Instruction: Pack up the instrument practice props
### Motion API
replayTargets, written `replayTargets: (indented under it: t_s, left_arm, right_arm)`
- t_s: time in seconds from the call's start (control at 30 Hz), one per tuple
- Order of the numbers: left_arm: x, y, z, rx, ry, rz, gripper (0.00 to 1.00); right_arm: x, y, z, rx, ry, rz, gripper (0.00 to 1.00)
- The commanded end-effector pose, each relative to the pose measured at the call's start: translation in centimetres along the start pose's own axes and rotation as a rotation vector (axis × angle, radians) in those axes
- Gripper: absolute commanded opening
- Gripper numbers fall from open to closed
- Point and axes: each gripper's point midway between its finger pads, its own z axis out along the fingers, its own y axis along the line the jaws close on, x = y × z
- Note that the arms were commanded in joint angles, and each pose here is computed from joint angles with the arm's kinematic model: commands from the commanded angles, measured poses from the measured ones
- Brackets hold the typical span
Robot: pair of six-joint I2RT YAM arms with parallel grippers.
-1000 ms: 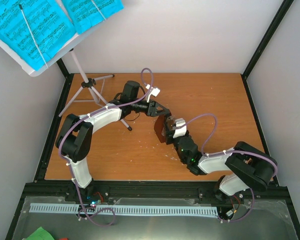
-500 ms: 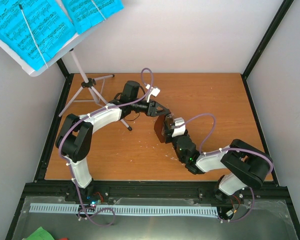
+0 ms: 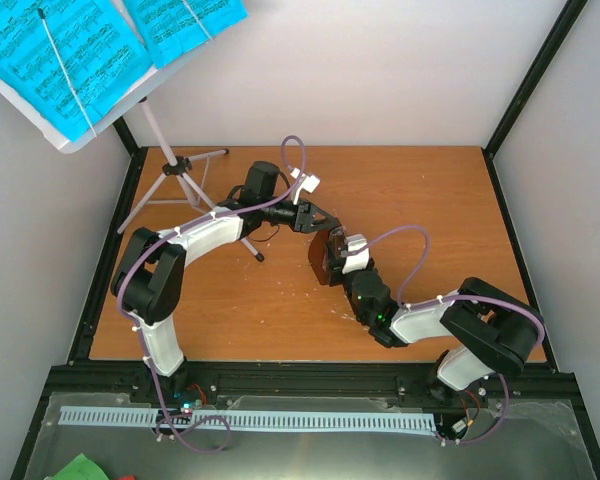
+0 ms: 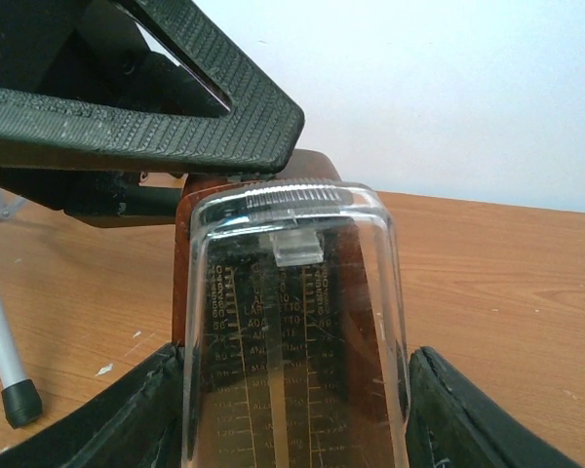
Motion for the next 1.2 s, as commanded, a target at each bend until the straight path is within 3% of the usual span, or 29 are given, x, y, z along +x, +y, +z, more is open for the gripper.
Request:
replayTargets:
  t_s: [0.0,0.9,1.17]
  left_arm:
    - [2.6,2.9,0.5,-0.104,0.058,-0.105,0.41]
    - [2.7,3.0,0.5,-0.108,0.061,-0.106,0.41]
    - [2.7,3.1,0.5,-0.112,0.060,-0.104,0.42]
  right_arm:
    - [4.2,0.9,-0.5,-0.050,0.147,-0.089,0.39]
    - [4.6,2.4,-0.1,-0.122,0.178,-0.138,0.48]
    - [4.6,1.7,-0.3,-0.090,0.185,-0.120,0.59]
